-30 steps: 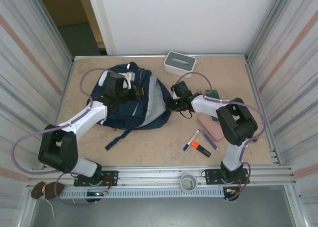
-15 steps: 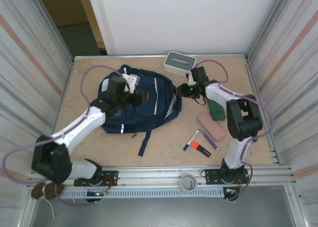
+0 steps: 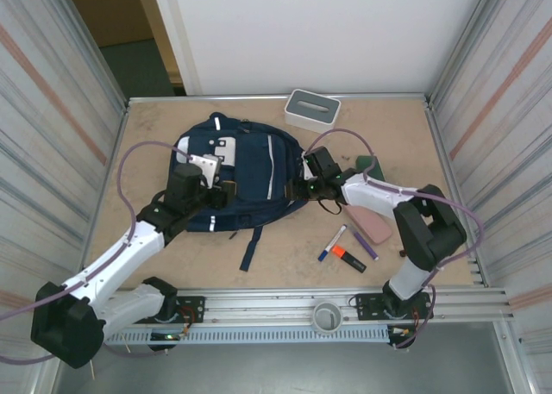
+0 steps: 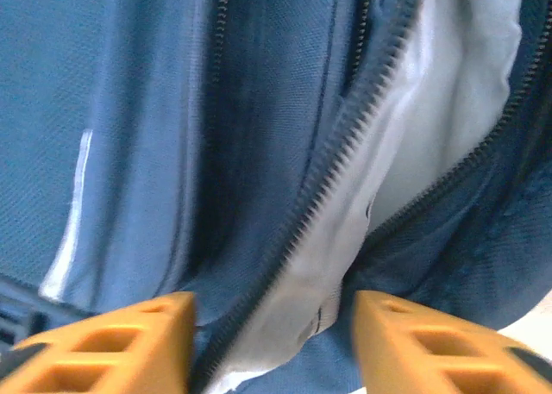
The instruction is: Pack the student bag
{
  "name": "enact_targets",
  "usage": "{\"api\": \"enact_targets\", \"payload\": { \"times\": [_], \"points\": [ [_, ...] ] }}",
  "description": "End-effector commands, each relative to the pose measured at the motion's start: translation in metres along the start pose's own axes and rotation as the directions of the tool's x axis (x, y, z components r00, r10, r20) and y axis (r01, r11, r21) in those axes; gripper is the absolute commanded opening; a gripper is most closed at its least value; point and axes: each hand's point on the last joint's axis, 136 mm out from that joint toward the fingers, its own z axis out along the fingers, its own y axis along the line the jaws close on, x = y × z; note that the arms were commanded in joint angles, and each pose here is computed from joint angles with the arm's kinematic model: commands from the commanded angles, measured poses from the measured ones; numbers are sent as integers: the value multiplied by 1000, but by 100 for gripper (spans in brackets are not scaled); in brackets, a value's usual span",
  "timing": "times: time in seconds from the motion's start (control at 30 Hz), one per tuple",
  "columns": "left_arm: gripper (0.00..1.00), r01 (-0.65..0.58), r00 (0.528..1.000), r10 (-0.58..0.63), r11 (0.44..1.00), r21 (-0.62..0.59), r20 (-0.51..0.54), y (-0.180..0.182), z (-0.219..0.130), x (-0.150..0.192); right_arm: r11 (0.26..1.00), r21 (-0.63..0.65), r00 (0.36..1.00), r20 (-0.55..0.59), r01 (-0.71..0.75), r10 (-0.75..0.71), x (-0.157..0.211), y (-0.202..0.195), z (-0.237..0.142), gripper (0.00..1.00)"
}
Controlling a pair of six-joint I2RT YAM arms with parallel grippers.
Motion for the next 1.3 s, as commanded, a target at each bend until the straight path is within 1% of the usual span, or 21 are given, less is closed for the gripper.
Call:
{"api": "enact_targets", "payload": {
  "times": [0.0, 0.1, 0.17, 0.23, 0.33, 0.43, 0.47, 0.5, 0.6, 0.67, 0.73, 0.8, 0.87, 0.9, 0.93, 1.03, 1.1, 1.17, 1.27],
  "points": [
    [69, -36, 999, 37, 999, 26, -4, -4, -4, 3, 997, 63, 998, 52, -32, 28, -24, -16, 3, 27],
    [69, -81, 996, 82, 995, 62, -16, -14, -2, 6, 995, 81, 998, 48, -51, 47, -29, -31, 0, 10],
    [69, -143, 989, 145, 984, 109, -6, -29, 0, 7, 996, 57, 997, 46, -72, 70, -33, -37, -4, 3],
    [69, -210, 978, 209, 968, 139, 19, -44, 2, 6, 995, 29, 995, 42, -92, 91, -39, -43, -10, 0],
    [68, -383, 924, 377, 904, 192, 67, -71, 4, 15, 994, -25, 994, 29, -108, 109, -50, -44, -17, 0],
    [68, -559, 827, 556, 800, 216, 79, -94, 5, 34, 990, -74, 993, 19, -117, 119, -59, -42, -20, 0],
    [68, -614, 785, 615, 760, 211, 69, -99, 5, 43, 989, -80, 992, 18, -121, 123, -61, -44, -20, 0],
    [68, -664, 742, 669, 722, 196, 50, -101, 7, 52, 988, -91, 992, 17, -125, 127, -63, -44, -21, 0],
    [68, -762, 630, 776, 623, 175, -22, -102, 12, 80, 987, -100, 991, 15, -128, 130, -66, -46, -21, 0],
    [68, -802, 566, 821, 568, 185, -69, -101, 16, 97, 987, -104, 992, 12, -126, 128, -66, -45, -20, 0],
    [68, -844, 489, 865, 502, 189, -113, -101, 19, 110, 985, -113, 992, 8, -127, 128, -66, -44, -19, 0],
    [69, -880, 404, 897, 435, 191, -178, -93, 23, 120, 985, -117, 992, 2, -126, 127, -65, -44, -18, 1],
    [68, -906, 331, 913, 378, 191, -238, -82, 30, 129, 985, -117, 992, 0, -126, 127, -65, -45, -18, 1],
    [67, -917, 305, 915, 357, 179, -265, -76, 34, 132, 985, -119, 992, -1, -127, 128, -65, -45, -18, 1],
    [66, -919, 293, 913, 350, 179, -283, -70, 36, 135, 985, -119, 992, -2, -127, 128, -65, -46, -18, 1],
    [61, -911, 302, 902, 369, 186, -309, -61, 44, 140, 985, -117, 992, -3, -126, 127, -64, -47, -19, 1],
    [55, -911, 305, 900, 371, 181, -312, -58, 49, 138, 985, -118, 992, -7, -127, 127, -63, -47, -19, 1],
    [49, -910, 310, 903, 372, 182, -297, -61, 53, 136, 985, -118, 992, -8, -128, 128, -63, -47, -18, 1],
    [39, -895, 342, 904, 396, 205, -256, -69, 56, 136, 985, -122, 992, -4, -125, 125, -64, -46, -20, 3]
  ]
}}
